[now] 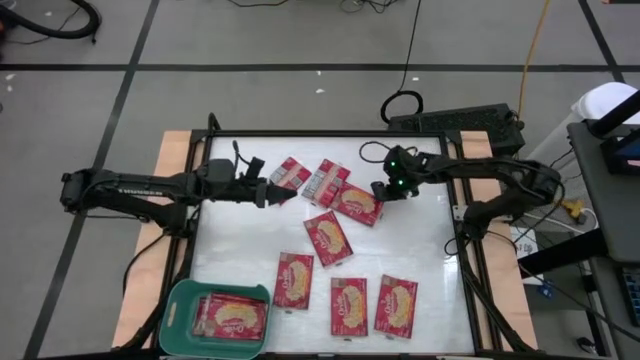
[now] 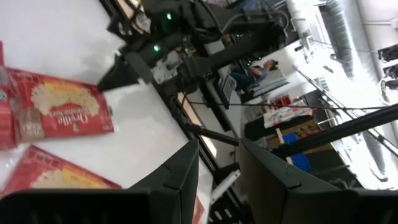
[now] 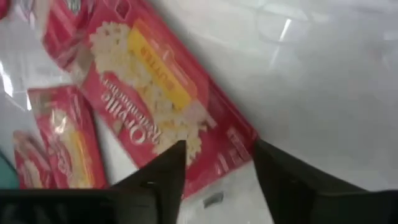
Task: Sort popcorn bags into baskets
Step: Put the red popcorn bag into the green bin
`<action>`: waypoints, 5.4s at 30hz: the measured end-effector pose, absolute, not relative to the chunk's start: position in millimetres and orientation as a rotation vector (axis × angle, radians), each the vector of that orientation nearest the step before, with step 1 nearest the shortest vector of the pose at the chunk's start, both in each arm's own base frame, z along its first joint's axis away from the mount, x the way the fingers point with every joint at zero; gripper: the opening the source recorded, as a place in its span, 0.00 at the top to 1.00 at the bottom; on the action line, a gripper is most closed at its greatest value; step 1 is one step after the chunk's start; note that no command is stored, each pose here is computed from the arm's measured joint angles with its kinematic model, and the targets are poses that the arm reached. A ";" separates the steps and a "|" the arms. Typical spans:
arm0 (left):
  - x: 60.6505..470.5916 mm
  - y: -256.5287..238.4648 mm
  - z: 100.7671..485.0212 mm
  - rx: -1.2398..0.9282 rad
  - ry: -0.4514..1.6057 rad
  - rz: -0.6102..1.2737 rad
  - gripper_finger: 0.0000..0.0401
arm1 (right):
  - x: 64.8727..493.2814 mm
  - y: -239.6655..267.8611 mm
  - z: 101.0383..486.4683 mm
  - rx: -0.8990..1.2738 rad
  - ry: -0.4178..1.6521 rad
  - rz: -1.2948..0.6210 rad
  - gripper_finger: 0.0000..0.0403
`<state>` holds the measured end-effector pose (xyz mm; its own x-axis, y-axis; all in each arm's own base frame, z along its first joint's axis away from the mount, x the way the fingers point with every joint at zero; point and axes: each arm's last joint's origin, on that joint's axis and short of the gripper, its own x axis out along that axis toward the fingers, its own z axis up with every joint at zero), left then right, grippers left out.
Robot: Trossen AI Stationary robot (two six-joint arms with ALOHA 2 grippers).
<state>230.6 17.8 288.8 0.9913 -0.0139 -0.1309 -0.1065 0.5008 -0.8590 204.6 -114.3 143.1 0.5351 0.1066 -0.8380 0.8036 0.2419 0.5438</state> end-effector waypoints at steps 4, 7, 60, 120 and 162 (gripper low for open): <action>230.4 17.4 287.3 -1.070 0.146 0.056 0.71 | 212.3 -115.8 139.6 1.197 0.883 -0.582 0.44; 230.4 17.3 287.1 -1.081 0.148 0.056 0.71 | 220.7 -111.8 140.6 1.042 0.862 -0.539 0.42; 229.9 20.2 285.2 -1.102 0.162 0.074 0.71 | 244.0 -63.9 142.8 0.681 0.920 0.032 1.00; 379.9 35.8 134.2 -0.695 0.787 0.226 0.71 | 217.7 16.5 114.0 1.502 0.637 -0.594 0.53; 321.0 84.8 248.9 -0.650 0.628 0.041 0.54 | 239.2 6.4 138.8 0.943 0.425 -0.183 1.00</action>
